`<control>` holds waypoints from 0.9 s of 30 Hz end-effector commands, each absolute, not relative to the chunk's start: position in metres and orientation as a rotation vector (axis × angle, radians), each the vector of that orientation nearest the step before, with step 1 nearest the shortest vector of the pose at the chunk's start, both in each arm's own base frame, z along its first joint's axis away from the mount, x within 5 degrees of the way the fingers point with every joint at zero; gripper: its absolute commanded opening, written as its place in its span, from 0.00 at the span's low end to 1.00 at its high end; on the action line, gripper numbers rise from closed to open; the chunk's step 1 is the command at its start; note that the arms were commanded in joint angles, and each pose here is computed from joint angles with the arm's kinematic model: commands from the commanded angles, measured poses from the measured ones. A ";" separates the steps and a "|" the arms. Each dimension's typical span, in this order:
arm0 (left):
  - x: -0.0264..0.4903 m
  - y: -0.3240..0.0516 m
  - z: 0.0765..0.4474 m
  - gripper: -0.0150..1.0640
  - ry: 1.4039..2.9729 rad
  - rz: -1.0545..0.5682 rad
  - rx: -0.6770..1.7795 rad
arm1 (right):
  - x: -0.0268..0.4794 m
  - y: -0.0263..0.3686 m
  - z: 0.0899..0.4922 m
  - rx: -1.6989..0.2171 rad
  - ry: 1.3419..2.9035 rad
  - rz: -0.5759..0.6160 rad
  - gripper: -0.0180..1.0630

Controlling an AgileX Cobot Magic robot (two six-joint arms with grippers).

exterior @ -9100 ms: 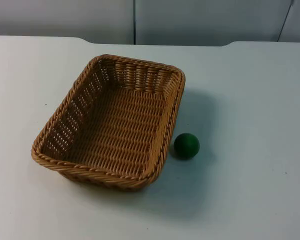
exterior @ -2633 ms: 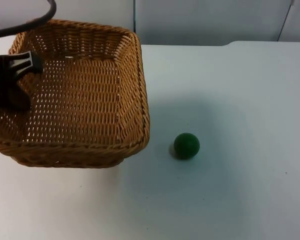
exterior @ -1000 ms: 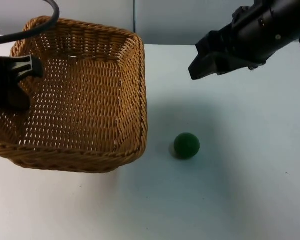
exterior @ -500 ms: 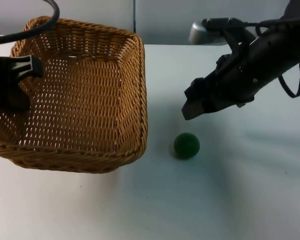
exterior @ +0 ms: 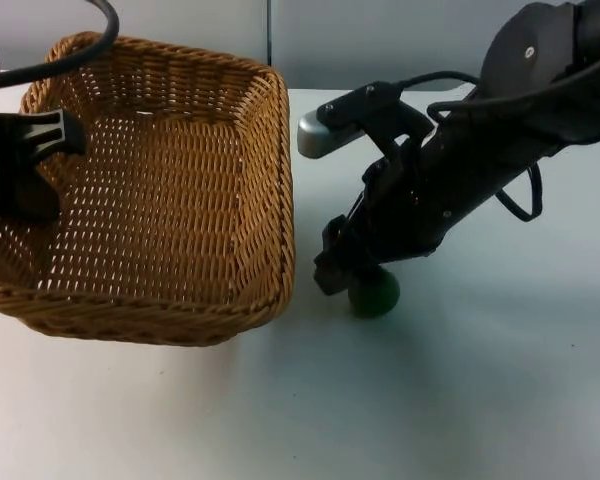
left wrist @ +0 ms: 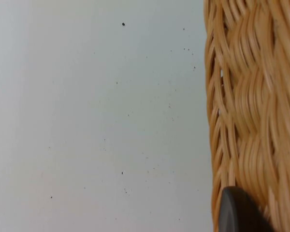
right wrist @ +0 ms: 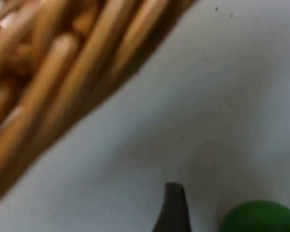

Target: Pick up the basket with the left hand and place the ball into the basket with the right hand.

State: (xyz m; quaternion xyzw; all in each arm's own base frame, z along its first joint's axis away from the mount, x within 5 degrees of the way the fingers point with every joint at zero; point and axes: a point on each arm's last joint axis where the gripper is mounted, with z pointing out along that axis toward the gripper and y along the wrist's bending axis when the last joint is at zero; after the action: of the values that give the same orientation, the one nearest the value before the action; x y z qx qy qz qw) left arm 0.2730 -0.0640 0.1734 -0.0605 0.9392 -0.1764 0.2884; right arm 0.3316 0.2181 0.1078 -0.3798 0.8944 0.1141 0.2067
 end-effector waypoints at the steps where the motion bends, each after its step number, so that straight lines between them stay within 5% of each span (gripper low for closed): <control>1: 0.273 -0.064 0.178 0.01 2.486 -0.476 -0.183 | 0.333 0.220 0.105 -1.052 2.490 0.306 0.62; 17: 0.273 -0.064 0.178 0.01 2.486 -0.471 -0.171 | 0.329 0.217 0.073 -1.068 2.590 0.296 0.58; 19: 0.273 -0.064 0.178 0.01 2.486 -0.470 -0.168 | 0.330 0.217 0.073 -1.070 2.587 0.293 0.51; 23: 0.273 -0.064 0.178 0.01 2.486 -0.470 -0.168 | 0.336 0.215 0.084 -1.117 2.499 0.231 0.11; 27: 0.273 -0.064 0.178 0.01 2.486 -0.470 -0.168 | 0.351 0.212 0.119 -1.124 2.383 0.170 0.01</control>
State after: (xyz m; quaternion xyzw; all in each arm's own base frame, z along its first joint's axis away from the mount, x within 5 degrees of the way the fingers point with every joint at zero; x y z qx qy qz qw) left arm 0.2730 -0.0640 0.1734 -0.0579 0.9393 -0.1756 0.2889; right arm 0.3380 0.2139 0.0885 -0.4112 0.8863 0.0752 0.1994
